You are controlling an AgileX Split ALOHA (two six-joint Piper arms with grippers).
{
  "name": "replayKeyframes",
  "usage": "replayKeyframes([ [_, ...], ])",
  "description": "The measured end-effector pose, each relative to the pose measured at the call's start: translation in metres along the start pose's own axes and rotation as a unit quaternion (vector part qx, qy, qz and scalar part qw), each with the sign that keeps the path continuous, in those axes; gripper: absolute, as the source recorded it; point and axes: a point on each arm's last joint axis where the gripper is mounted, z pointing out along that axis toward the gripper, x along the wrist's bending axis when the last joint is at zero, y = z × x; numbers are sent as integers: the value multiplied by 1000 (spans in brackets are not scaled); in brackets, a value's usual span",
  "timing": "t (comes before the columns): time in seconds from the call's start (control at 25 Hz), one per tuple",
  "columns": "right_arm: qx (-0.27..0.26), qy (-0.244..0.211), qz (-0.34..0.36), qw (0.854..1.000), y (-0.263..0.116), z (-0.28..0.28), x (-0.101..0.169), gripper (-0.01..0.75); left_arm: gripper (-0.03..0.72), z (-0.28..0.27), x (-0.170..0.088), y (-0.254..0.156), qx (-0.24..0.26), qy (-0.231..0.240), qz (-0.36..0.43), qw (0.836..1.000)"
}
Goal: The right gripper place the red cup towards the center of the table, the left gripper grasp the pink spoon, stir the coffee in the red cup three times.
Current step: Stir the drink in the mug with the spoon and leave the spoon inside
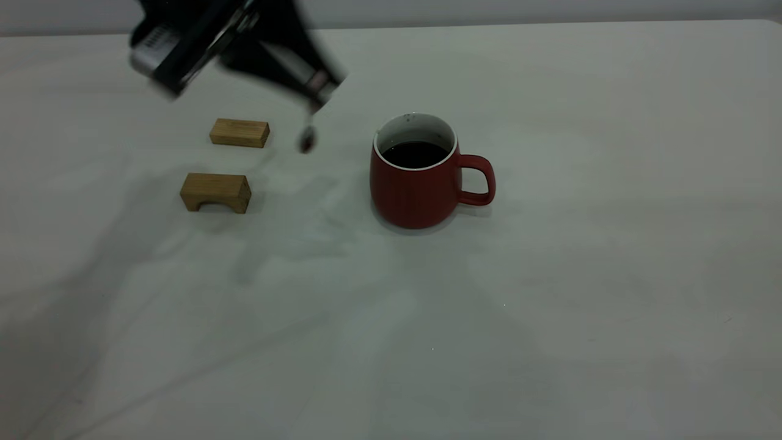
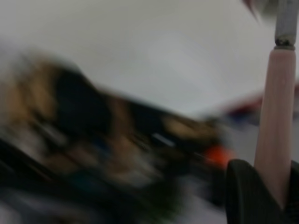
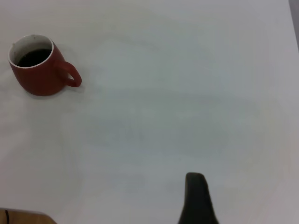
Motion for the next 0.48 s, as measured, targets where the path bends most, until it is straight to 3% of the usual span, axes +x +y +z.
replayKeyframes([
  [0.16, 0, 0, 0, 1000, 0, 0, 0, 585, 178, -2, -16, -12, 75, -74, -149, 983],
  [0.48, 0, 0, 0, 1000, 0, 0, 0, 585, 178, 9, -27, -13, 106, -119, -180, 971],
])
